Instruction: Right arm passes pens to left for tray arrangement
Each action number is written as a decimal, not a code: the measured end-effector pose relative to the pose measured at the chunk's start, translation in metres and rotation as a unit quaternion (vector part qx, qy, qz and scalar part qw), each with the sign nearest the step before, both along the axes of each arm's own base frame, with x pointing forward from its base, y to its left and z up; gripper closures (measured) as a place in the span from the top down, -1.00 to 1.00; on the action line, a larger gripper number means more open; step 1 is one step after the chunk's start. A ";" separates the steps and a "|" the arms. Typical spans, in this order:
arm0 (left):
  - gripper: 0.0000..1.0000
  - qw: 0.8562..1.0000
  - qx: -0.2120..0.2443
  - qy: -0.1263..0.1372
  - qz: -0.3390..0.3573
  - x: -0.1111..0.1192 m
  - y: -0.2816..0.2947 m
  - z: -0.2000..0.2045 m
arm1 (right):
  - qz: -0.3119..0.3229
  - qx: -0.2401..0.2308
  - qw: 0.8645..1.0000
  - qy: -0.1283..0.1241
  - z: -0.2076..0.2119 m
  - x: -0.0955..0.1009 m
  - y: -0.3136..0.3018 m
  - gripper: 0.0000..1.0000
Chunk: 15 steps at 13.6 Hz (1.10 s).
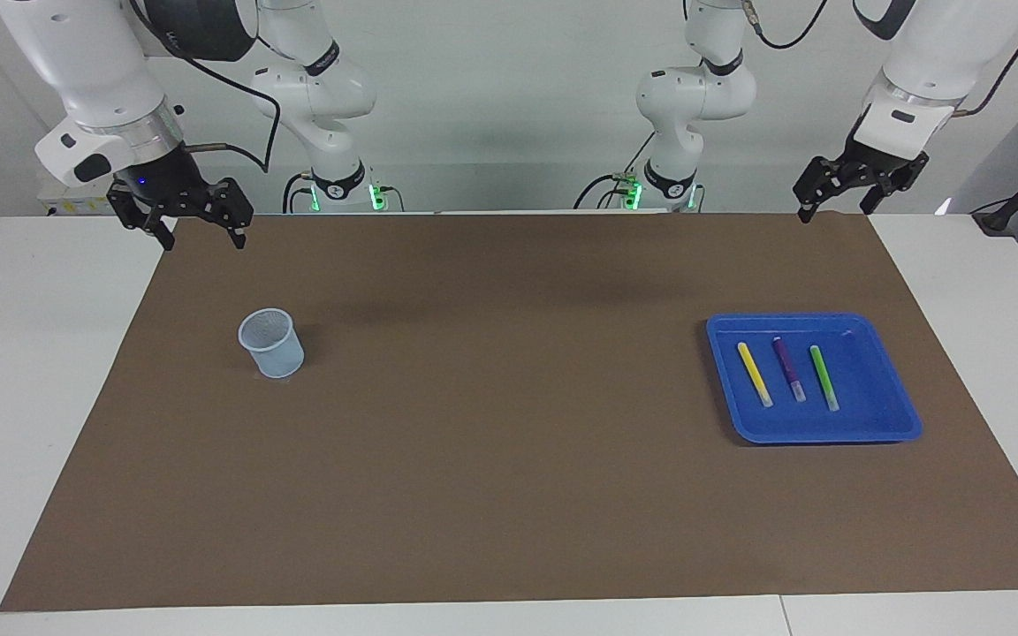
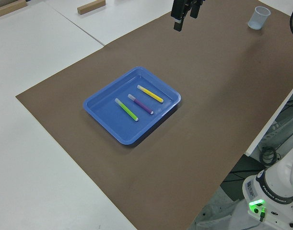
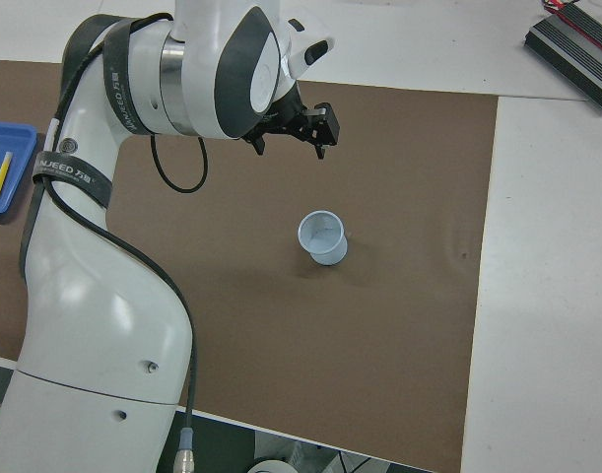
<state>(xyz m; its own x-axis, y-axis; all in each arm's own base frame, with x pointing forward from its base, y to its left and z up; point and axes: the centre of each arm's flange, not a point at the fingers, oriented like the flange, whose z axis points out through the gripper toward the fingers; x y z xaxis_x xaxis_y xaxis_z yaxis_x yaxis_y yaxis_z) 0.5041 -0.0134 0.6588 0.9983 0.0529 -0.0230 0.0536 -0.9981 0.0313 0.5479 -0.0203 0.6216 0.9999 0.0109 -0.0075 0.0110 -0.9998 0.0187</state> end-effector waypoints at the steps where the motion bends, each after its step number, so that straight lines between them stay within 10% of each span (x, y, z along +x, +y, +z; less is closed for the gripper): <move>1: 1.00 1.000 -0.016 -0.001 0.006 -0.001 0.004 0.002 | 0.000 0.000 1.000 0.000 0.000 0.000 0.000 1.00; 15: 1.00 1.000 -0.021 0.005 0.005 -0.004 0.001 -0.019 | 0.000 0.000 1.000 0.000 0.000 0.000 0.000 1.00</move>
<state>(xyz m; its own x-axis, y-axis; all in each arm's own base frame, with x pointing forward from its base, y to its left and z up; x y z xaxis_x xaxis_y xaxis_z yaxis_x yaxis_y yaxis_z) 0.5003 -0.0127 0.6396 0.9975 0.0607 -0.0356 0.0632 -0.9954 0.0719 0.5479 -0.0203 0.6216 0.9999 0.0109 -0.0075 0.0110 -0.9998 0.0187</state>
